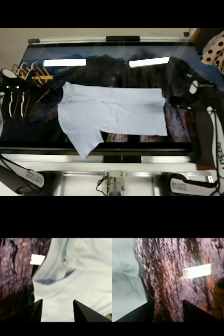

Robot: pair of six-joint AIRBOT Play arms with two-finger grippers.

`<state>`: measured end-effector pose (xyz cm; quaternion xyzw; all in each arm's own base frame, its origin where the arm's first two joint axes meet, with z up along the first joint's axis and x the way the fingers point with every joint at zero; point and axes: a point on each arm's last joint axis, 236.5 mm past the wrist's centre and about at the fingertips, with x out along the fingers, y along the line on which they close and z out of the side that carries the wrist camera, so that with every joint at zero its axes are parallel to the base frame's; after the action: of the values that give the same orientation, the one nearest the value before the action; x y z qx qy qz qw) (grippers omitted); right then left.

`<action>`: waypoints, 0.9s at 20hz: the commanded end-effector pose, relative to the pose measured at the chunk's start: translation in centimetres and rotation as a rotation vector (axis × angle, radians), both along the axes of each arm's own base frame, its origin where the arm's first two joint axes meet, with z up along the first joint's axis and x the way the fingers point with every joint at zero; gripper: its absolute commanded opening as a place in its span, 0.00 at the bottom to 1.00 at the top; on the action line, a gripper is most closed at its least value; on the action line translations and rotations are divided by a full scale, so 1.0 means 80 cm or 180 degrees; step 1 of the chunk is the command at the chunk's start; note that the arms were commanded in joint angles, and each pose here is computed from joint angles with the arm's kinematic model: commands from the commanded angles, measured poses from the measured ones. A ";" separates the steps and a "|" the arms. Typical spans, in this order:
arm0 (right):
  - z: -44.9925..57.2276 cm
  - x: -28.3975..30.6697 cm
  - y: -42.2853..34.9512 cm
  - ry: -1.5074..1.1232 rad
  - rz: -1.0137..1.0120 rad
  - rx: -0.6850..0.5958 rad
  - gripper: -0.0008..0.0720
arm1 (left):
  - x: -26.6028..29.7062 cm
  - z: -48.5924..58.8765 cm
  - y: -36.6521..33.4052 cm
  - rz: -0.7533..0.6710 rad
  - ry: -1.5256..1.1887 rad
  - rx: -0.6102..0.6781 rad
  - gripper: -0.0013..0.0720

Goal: Fold the shirts.

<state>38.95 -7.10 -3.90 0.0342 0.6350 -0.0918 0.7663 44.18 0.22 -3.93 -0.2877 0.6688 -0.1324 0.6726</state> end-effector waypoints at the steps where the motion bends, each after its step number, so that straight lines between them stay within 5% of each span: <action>1: 0.033 -0.095 -0.032 0.0693 -0.0001 0.0017 0.66 | -0.104 0.008 0.000 -0.0157 0.0331 -0.0215 0.63; 6: 0.067 -0.102 -0.011 0.0326 -0.0208 0.0448 0.66 | -0.231 -0.068 -0.044 0.0502 0.0138 -0.0416 0.63; 18: 0.075 -0.094 0.027 0.0232 -0.0184 0.0815 0.66 | -0.235 -0.090 -0.104 0.0564 -0.0066 -0.0637 0.62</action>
<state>31.50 -5.16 2.07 0.1434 0.6668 -0.0366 0.7304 25.40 -7.71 -10.31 -0.4166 0.6158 -0.1469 0.6524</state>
